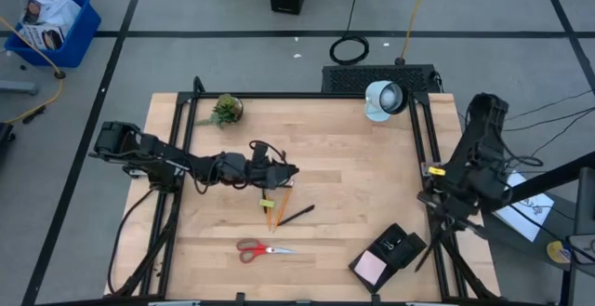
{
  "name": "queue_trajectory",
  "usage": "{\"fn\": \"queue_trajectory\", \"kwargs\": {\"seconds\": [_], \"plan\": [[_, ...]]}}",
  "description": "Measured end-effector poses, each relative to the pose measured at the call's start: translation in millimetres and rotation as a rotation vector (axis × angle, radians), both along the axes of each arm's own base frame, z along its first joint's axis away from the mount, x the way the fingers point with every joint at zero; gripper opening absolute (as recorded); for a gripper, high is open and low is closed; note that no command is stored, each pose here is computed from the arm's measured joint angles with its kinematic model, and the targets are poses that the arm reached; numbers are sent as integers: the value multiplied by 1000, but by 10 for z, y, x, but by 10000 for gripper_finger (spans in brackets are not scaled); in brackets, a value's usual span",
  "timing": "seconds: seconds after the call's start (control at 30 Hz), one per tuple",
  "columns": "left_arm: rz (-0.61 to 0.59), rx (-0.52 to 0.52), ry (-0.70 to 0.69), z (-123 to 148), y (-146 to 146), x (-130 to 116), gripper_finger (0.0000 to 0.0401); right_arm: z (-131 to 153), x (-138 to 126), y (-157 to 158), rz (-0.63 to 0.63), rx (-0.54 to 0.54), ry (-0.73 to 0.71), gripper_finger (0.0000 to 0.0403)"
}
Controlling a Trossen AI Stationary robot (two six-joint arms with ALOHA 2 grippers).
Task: Pick and place office supplies into organizer
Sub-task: Put the black pen into the desk organizer
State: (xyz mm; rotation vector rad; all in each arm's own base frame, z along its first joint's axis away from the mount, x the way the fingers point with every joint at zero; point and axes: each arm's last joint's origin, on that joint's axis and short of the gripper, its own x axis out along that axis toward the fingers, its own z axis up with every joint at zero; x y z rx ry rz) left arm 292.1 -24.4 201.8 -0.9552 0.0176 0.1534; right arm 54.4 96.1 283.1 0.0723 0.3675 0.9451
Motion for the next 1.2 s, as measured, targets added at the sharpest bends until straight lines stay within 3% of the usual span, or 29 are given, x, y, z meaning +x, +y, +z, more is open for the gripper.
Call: {"fn": "queue_trajectory", "kwargs": {"seconds": [0.17,0.47,0.63,0.9,1.2], "plan": [[56,4,-3,1,-68,-13,166,-111,-38,-31,-38,-150,28,30],[55,1,-4,2,-92,-16,166,-187,-15,0,-63,-234,62,32],[53,29,1,2,-92,-16,166,-306,29,64,-96,-374,94,31],[52,33,1,1,-92,-16,166,-457,125,252,-104,-501,145,44],[48,58,13,-7,-92,-18,166,-489,188,324,-178,-530,111,78]]}}
